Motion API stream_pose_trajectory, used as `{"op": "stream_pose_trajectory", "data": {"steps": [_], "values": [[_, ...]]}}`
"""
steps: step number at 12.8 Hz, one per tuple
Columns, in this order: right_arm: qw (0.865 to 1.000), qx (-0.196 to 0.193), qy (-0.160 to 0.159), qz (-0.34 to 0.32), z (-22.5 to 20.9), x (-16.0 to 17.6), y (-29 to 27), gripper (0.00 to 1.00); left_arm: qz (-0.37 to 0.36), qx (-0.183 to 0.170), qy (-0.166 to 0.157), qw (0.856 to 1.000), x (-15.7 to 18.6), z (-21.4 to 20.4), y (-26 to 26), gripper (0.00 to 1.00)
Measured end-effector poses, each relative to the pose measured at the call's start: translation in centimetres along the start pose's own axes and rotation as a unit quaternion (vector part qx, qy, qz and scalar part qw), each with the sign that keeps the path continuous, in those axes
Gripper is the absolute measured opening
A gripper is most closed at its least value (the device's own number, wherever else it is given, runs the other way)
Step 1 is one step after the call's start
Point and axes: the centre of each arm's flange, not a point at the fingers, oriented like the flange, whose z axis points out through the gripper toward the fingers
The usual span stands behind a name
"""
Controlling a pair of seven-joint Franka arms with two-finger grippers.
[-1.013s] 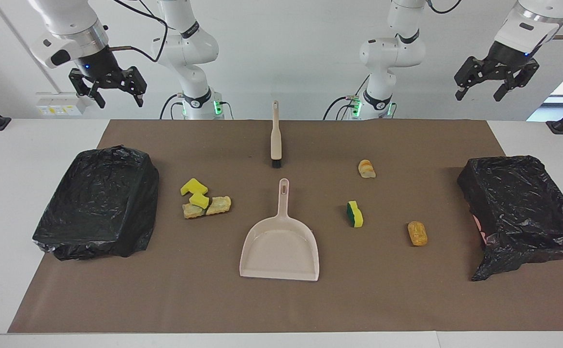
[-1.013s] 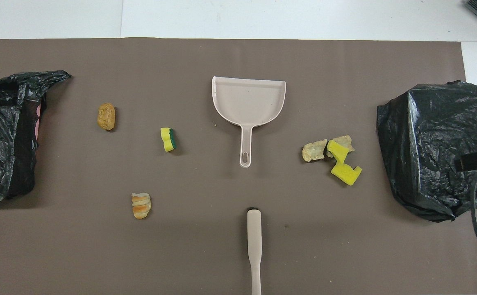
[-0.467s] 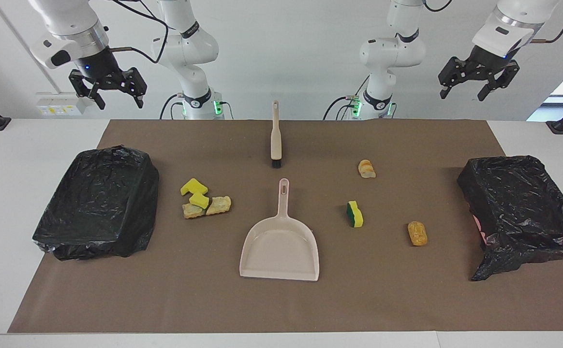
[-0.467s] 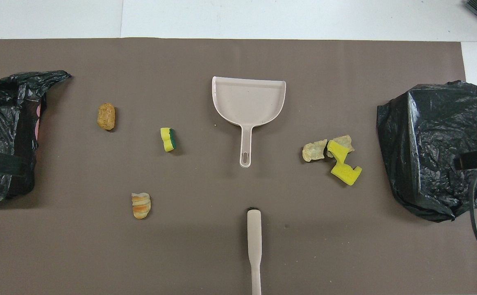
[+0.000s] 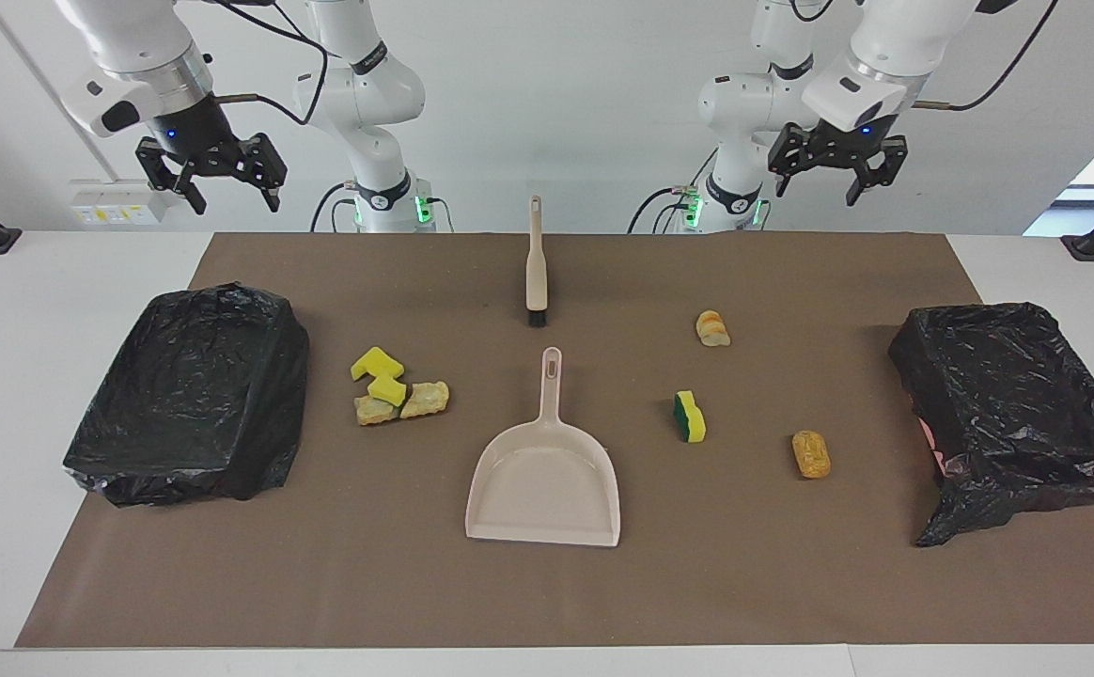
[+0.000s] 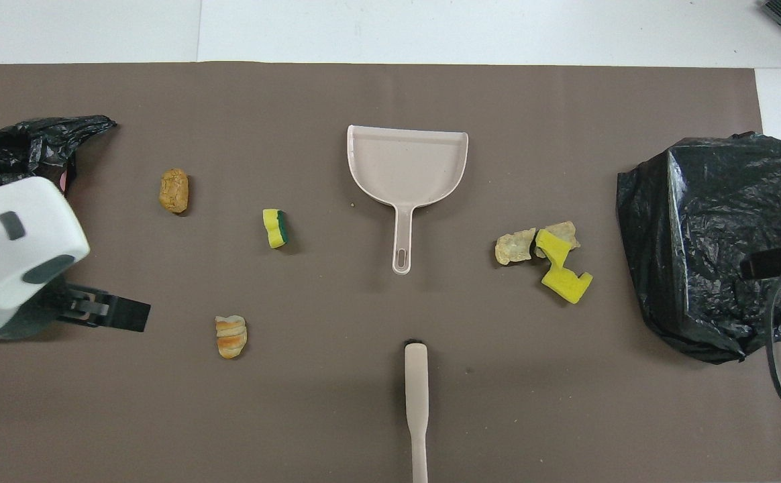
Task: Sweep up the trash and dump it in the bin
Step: 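Reach the left gripper down to the beige brush handle and grasp it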
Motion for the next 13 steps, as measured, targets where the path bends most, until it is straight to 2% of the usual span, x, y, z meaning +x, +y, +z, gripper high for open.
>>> {"op": "stream_pose_trajectory", "data": {"steps": [2,6,10,13], "values": [[1.000,0.000,-0.006,0.000,0.6,0.0,0.0,1.00,-0.011,0.005,0.005,1.000,0.0,2.7,4.3,1.00],[0.999,-0.004,0.037,-0.002,1.2,1.9,-0.1,1.00,-0.042,0.005,0.025,0.999,-0.9,8.3,13.1,1.00],[0.999,-0.007,0.033,-0.012,1.6,2.0,0.0,1.00,-0.046,0.001,0.037,0.998,-3.9,13.4,20.9,1.00],[1.000,-0.007,0.025,-0.012,1.9,1.8,0.0,1.00,-0.047,0.002,0.034,0.998,-6.6,17.1,26.1,1.00]]}}
